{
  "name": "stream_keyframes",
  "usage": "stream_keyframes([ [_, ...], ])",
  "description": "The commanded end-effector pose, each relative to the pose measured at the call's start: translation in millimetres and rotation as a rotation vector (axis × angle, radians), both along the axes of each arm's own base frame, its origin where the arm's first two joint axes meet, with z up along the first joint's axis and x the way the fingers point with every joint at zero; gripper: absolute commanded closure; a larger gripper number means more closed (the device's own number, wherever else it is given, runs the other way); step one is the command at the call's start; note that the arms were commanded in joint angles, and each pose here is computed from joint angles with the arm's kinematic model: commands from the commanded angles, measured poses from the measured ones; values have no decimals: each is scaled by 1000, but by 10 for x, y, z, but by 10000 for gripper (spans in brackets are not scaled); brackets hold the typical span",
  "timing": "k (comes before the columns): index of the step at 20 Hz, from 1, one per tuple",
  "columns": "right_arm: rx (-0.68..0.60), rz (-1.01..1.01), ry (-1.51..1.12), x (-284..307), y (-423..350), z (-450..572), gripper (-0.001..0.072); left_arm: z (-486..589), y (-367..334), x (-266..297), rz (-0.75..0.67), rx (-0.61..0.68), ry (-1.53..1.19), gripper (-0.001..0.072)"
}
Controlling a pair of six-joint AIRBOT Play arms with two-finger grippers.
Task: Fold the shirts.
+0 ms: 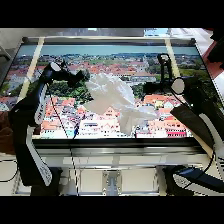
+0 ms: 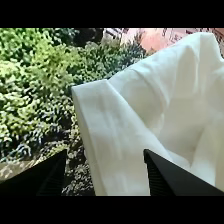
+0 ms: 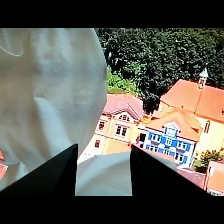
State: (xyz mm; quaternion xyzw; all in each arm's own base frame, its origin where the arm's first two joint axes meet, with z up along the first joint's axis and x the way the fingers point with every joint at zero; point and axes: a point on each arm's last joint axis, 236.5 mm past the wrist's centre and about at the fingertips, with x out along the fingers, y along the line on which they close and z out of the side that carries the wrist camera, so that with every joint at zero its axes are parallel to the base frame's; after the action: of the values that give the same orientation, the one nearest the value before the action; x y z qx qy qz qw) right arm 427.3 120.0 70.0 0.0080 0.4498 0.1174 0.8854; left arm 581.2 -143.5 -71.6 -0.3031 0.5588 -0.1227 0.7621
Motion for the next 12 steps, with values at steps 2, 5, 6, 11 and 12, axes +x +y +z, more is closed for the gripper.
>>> stream_keyframes([
  [2,11,0,2,-6,23,5,340,-25,-155,48,3,-20,-20,163],
  [5,11,0,2,-6,23,7,340,-69,-296,4,-21,-19,-13,219],
  [6,12,0,3,-6,26,5,339,-70,-356,-6,-29,-17,-16,262],
  [11,101,4,75,-146,199,-32,339,-16,-590,-41,-75,-34,-41,697],
  [12,101,11,129,-256,210,-116,339,30,-619,-38,-78,-53,-44,697],
])
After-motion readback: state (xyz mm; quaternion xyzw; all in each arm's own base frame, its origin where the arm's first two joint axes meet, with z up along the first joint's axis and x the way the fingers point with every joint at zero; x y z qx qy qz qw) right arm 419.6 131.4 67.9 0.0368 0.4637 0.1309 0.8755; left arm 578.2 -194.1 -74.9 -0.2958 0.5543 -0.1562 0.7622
